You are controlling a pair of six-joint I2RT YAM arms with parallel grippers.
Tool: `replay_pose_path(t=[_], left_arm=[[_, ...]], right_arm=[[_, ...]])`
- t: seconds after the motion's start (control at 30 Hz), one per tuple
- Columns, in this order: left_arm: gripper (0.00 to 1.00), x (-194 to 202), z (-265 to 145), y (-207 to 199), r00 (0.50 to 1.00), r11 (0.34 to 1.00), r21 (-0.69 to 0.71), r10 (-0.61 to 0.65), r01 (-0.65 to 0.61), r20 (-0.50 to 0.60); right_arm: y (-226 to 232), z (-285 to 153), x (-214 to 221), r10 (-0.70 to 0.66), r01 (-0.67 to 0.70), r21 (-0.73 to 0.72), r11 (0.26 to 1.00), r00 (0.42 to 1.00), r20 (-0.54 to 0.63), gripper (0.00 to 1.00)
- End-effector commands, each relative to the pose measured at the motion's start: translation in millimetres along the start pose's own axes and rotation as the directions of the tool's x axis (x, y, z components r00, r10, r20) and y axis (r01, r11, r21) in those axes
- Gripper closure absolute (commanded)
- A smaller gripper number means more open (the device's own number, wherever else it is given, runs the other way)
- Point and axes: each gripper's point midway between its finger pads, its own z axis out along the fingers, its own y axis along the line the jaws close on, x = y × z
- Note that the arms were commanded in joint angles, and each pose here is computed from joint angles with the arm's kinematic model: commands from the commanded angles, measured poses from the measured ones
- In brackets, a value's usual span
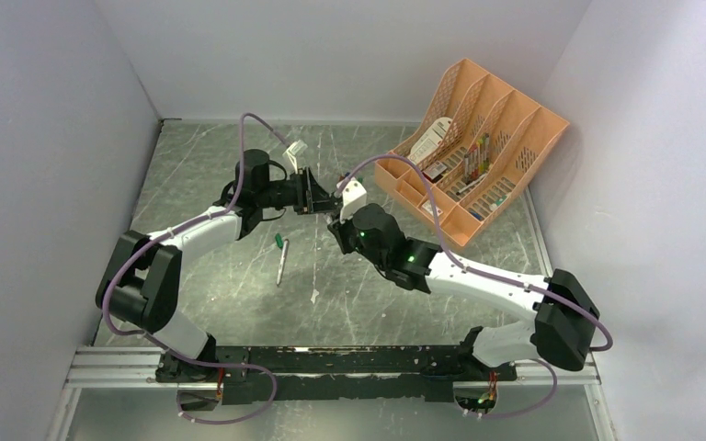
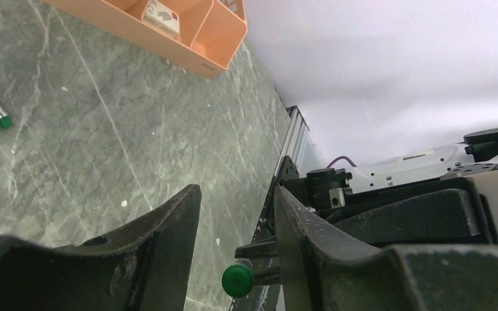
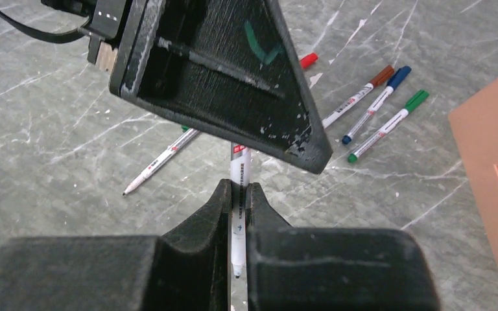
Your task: Insert the pens into the pen caps
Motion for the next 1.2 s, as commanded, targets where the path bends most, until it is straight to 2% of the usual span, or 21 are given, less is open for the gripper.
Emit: replay_pose_path(t=[0.0, 0.17, 0.3, 0.33, 0.37, 0.53, 0.67, 0.73, 0.83, 0.93, 0.97, 1.1, 1.17], left_arm=[[0.47, 5.8, -4.9, -12.0, 0.999, 0.999, 0.026, 0.039, -0.038, -0.026], [0.55, 5.9, -4.5, -12.3, 0.999, 0.999, 0.03, 0.04, -0.039, -0.03], [0.74, 3.8, -3.6, -9.4, 0.999, 0.999, 0.016, 0.044, -0.043, -0.025], [0.81, 3.5, -3.4, -9.0, 0.999, 0.999, 0.015, 0.046, -0.046, -0.022], [0.92, 2.9, -3.4, -9.0, 0.998, 0.998, 0.015, 0.054, -0.054, -0.018], [0.93, -10.5, -8.2, -11.4, 0.985, 0.988, -0.016, 0.152, -0.151, 0.075], [0.93, -35.0, -20.9, -21.7, 0.921, 0.951, -0.083, 0.31, -0.299, 0.235], [0.93, -48.1, -28.2, -31.8, 0.846, 0.912, -0.12, 0.409, -0.392, 0.341], [0.93, -60.4, -43.3, -44.8, 0.658, 0.822, -0.216, 0.555, -0.526, 0.508], [0.93, -68.2, -49.5, -44.1, 0.533, 0.746, -0.3, 0.645, -0.594, 0.548], [0.93, -69.1, -49.5, -44.2, 0.498, 0.719, -0.322, 0.672, -0.615, 0.549], [0.93, -70.3, -52.8, -60.9, 0.195, 0.462, -0.466, 0.836, -0.754, 0.513], [0.93, -71.6, -56.1, -67.4, 0.068, 0.36, -0.521, 0.865, -0.774, 0.497]], right_arm=[[-6.6, 3.4, -15.6, -0.029, 0.028, 0.033, 0.999, 0.999, 0.035, 1.0], [-12.7, 6.1, -13.8, -0.039, 0.037, 0.06, 0.997, 0.999, 0.021, 1.0], [-18.6, 8.2, -9.8, -0.055, 0.055, 0.09, 0.994, 0.998, -0.008, 1.0], [-19.4, 8.2, -8.8, -0.057, 0.057, 0.096, 0.994, 0.998, -0.012, 1.0], [-20.7, 8.3, -8.0, -0.055, 0.056, 0.101, 0.993, 0.998, -0.014, 1.0], [-25.2, 3.1, -16.6, -0.004, -0.001, 0.128, 0.992, 0.999, 0.035, 1.0], [-32.0, -11.6, -40.0, 0.115, -0.139, 0.146, 0.979, 0.98, 0.163, 0.86], [-32.1, -19.5, -53.0, 0.183, -0.212, 0.104, 0.972, 0.955, 0.234, 0.73], [-38.0, -27.8, -64.6, 0.31, -0.339, 0.048, 0.94, 0.901, 0.302, 0.57], [-51.0, -35.7, -73.2, 0.46, -0.477, -0.037, 0.878, 0.821, 0.337, 0.49], [-57.0, -37.8, -74.4, 0.523, -0.53, -0.078, 0.844, 0.783, 0.337, 0.47], [-75.0, -49.0, -78.0, 0.762, -0.704, -0.293, 0.647, 0.576, 0.297, 0.44], [-77.5, -52.9, -76.4, 0.843, -0.76, -0.364, 0.538, 0.476, 0.251, 0.43]])
